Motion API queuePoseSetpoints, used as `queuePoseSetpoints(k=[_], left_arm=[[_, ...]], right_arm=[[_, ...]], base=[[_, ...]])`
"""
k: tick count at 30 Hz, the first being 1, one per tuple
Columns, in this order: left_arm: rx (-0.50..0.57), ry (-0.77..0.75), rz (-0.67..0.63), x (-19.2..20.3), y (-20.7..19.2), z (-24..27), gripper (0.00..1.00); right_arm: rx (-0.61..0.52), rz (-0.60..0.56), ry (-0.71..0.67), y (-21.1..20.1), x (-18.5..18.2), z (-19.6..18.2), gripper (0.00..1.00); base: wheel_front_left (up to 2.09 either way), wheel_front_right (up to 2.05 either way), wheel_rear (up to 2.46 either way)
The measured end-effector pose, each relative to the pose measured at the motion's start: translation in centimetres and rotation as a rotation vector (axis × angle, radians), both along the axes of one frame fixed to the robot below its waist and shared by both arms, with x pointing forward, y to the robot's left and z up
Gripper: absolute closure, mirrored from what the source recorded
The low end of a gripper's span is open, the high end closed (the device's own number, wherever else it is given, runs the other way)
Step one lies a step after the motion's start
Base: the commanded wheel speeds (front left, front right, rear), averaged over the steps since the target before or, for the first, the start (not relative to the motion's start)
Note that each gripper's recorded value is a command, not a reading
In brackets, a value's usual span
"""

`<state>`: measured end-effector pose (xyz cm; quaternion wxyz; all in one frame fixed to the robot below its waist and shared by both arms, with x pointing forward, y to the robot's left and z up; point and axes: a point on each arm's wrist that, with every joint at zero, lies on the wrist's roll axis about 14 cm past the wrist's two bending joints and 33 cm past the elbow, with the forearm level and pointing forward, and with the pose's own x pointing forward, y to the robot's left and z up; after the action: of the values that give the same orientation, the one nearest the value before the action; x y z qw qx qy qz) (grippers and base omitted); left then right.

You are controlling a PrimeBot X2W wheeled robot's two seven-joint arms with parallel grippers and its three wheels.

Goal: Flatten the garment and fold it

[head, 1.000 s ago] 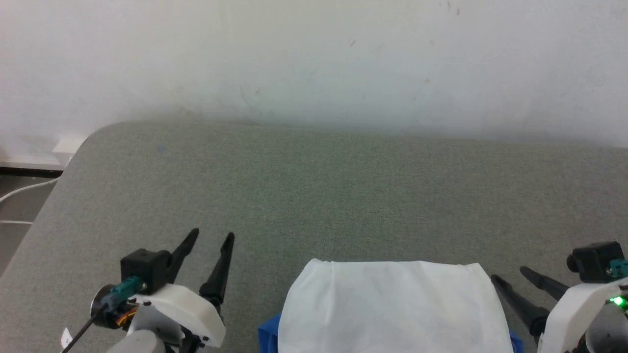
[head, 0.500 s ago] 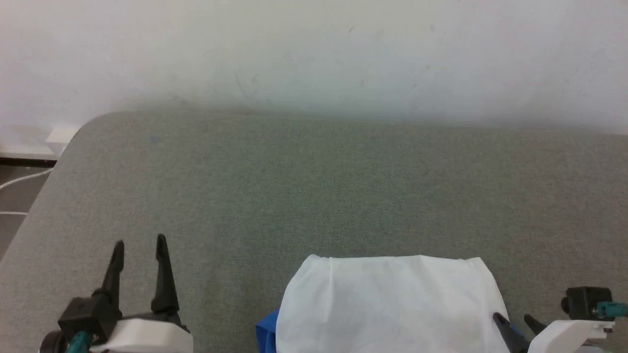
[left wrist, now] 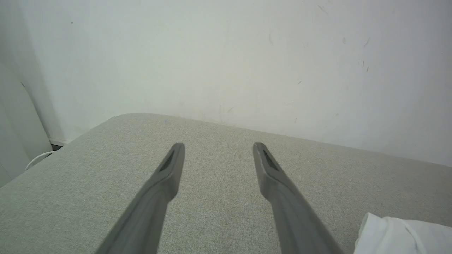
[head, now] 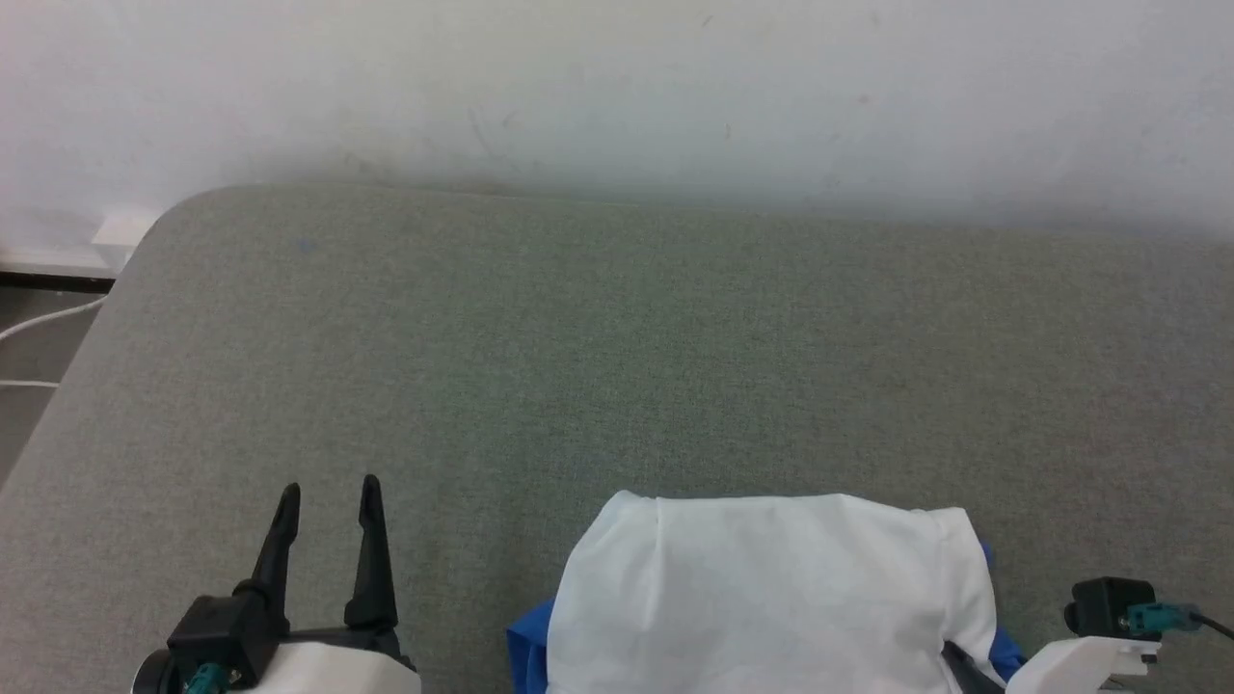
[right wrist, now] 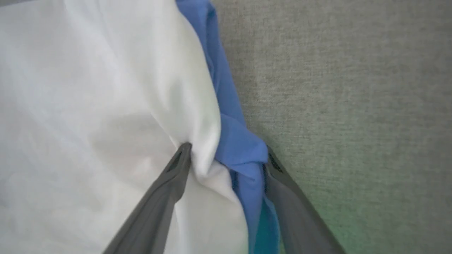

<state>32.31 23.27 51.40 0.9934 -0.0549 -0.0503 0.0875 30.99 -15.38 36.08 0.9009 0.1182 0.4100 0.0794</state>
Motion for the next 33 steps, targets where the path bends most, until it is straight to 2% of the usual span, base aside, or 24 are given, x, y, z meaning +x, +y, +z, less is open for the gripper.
queuePoseSetpoints(k=[2, 3, 4, 8, 15, 19, 25, 28, 33], left_arm=[[0.0, 0.01, -0.001, 0.1, 0.0, -0.3, 0.0], [0.0, 0.015, -0.001, 0.3, 0.0, -0.5, 0.0], [0.0, 0.018, -0.003, 0.4, 0.0, -0.6, 0.0], [0.001, 0.028, -0.008, 0.9, 0.0, -1.0, 0.0], [0.006, 0.015, -0.025, 1.1, -0.3, -0.7, 0.0], [0.001, 0.007, -0.036, 1.0, -0.4, -0.6, 0.0], [-0.005, -0.004, -0.047, 0.8, -0.7, -0.3, 0.0], [-0.008, -0.011, -0.052, 0.6, -0.8, -0.2, 0.0], [-0.011, -0.016, -0.049, 0.2, -0.7, -0.1, 0.0]], right_arm=[[0.007, 0.007, 0.01, 0.3, 0.2, -0.4, 0.0], [0.008, 0.015, 0.015, 0.5, 0.2, -0.5, 0.57], [0.01, 0.023, 0.016, 0.7, 0.4, -0.6, 1.0], [0.057, 0.022, -0.002, 1.8, 1.0, -0.5, 1.0], [0.071, -0.066, -0.09, -0.2, 2.2, 0.8, 1.0], [0.01, -0.164, -0.162, -5.2, 3.9, 2.7, 1.0], [-0.098, -0.274, -0.185, -12.0, 3.9, 4.3, 1.0], [-0.121, -0.274, -0.197, -12.9, 3.9, 5.0, 1.0], [-0.126, -0.198, -0.229, -11.0, 3.9, 6.3, 1.0]], base=[[0.0, 0.0, 0.0], [0.0, 0.0, 0.0], [0.0, 0.0, 0.0], [0.0, 0.0, 0.0], [0.0, 0.0, 0.0], [0.0, 0.0, 0.0], [0.0, 0.0, 0.0], [0.0, 0.0, 0.0], [0.0, 0.0, 0.0]])
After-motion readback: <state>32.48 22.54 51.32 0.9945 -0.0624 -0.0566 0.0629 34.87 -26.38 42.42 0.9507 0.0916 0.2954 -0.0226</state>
